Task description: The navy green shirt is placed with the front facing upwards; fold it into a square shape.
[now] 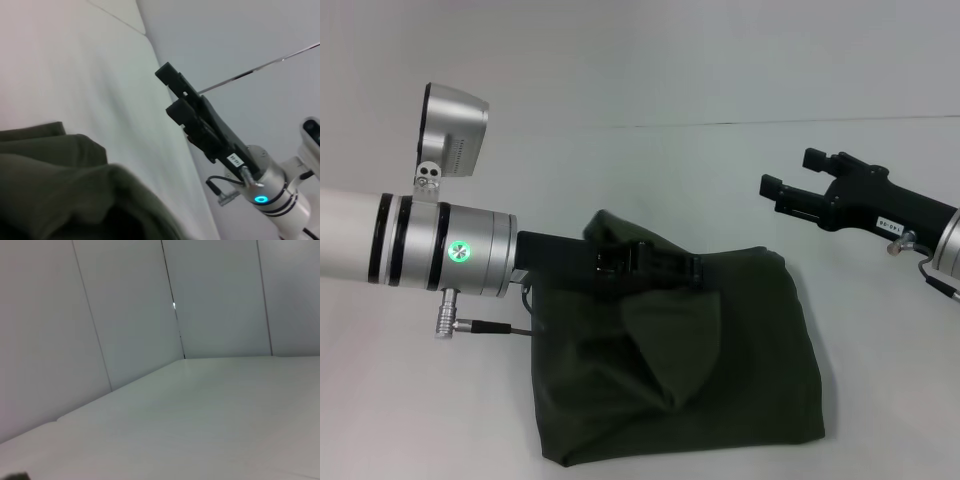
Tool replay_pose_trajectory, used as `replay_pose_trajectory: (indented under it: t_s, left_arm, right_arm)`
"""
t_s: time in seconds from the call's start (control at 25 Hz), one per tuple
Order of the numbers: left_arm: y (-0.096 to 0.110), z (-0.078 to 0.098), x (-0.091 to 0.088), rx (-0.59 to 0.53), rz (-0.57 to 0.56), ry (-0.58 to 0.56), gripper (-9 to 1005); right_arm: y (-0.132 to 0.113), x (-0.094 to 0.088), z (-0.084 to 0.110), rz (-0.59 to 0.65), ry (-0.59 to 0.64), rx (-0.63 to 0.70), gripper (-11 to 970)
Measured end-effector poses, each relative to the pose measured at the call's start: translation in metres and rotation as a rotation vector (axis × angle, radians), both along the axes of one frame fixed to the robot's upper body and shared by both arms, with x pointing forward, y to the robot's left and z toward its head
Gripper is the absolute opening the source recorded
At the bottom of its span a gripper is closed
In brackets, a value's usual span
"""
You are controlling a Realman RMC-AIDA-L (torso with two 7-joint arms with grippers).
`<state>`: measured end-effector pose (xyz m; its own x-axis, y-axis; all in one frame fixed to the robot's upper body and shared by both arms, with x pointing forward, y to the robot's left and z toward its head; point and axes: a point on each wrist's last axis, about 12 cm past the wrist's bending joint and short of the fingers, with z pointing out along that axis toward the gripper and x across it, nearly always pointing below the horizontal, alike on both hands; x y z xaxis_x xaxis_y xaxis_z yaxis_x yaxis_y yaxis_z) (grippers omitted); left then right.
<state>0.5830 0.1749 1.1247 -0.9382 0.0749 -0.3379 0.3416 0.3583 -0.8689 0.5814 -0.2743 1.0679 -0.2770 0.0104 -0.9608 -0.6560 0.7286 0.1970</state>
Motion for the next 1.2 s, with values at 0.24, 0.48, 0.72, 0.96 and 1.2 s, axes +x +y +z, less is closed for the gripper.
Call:
replay_pose_trajectory:
  t_s: [0.24, 0.48, 0.72, 0.96, 1.2]
  left_arm:
    - [0.004, 0.000, -0.002, -0.039, 0.013, 0.008, 560]
    - [0.007, 0.005, -0.007, -0.126, 0.007, -0.029, 755]
    - [0.024, 0.016, -0.015, -0.256, -0.009, -0.176, 878]
    - [0.089, 0.001, -0.043, -0.274, 0.113, -0.430, 891]
    - [0.108, -0.018, -0.068, -0.189, 0.094, -0.456, 886]
  right_arm:
    - [0.000, 0.000, 0.000, -0.002, 0.002, 0.002, 931]
    - [0.000, -0.002, -0.002, -0.004, 0.008, 0.011, 931]
    - [-0.008, -0.004, 0.004, -0.006, 0.018, 0.048, 930]
    - [-0.022, -0.011, 0.034, 0.098, 0.009, 0.106, 930]
    - [-0.008, -0.010, 0.070, 0.324, 0.175, 0.013, 931]
